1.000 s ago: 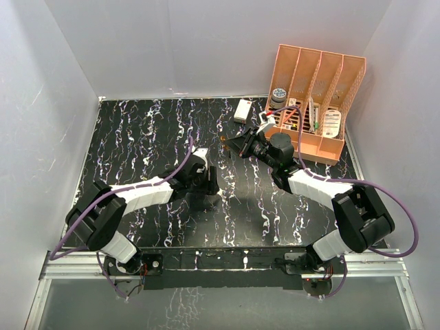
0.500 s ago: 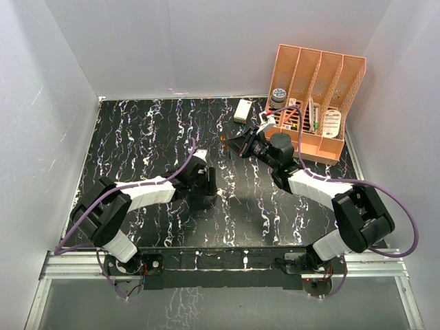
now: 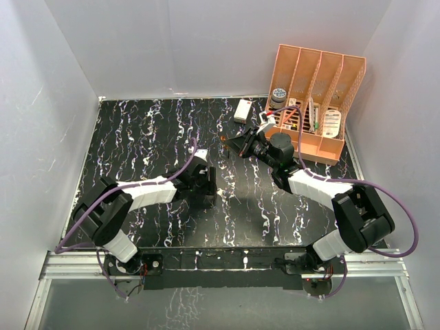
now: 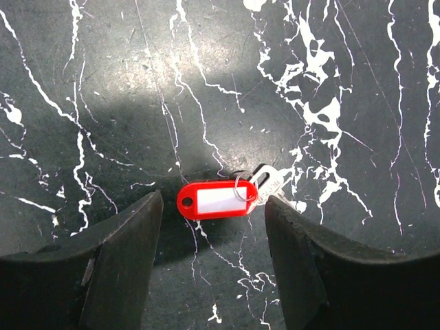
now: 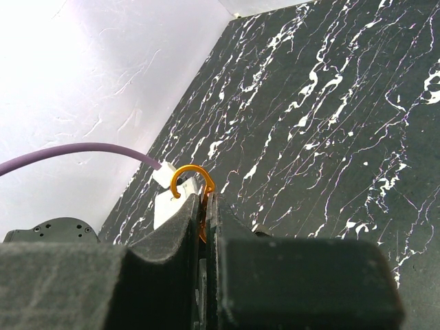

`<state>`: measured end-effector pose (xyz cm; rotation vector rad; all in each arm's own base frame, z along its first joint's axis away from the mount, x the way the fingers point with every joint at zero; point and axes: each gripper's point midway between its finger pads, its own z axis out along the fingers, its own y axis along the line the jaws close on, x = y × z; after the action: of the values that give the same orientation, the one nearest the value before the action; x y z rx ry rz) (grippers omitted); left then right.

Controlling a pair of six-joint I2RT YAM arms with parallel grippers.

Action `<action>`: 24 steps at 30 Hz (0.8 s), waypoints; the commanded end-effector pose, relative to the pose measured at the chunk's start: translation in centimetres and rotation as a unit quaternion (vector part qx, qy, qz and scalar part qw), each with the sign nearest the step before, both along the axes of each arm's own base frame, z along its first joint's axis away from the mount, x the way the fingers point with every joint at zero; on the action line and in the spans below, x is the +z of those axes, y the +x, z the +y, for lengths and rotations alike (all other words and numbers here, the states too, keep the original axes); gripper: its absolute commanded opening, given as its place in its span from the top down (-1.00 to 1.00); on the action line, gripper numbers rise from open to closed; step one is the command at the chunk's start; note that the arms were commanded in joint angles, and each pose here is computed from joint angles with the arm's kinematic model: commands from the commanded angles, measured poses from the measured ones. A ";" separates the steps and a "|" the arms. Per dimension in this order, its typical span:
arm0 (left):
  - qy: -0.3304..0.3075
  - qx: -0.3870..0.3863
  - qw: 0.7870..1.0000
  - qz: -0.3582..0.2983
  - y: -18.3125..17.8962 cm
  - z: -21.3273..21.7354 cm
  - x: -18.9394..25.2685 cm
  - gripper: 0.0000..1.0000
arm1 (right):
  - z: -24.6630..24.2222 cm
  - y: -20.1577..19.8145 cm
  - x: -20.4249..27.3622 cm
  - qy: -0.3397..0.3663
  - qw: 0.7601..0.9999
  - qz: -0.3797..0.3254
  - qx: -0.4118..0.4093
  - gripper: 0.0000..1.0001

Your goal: Put the keys on the keyring

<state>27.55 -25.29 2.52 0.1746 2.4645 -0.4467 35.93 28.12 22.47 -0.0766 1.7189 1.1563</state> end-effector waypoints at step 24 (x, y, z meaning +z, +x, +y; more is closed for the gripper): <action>0.089 0.038 0.995 0.008 0.1 3.0 -0.7 -0.32 | -0.7 -0.2 1.8 0.005 1.000 -0.029 -0.009 1.00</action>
<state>27.43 -23.80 2.32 0.1728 2.4950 -0.3271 35.66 27.95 21.63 -0.0715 1.7455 1.1494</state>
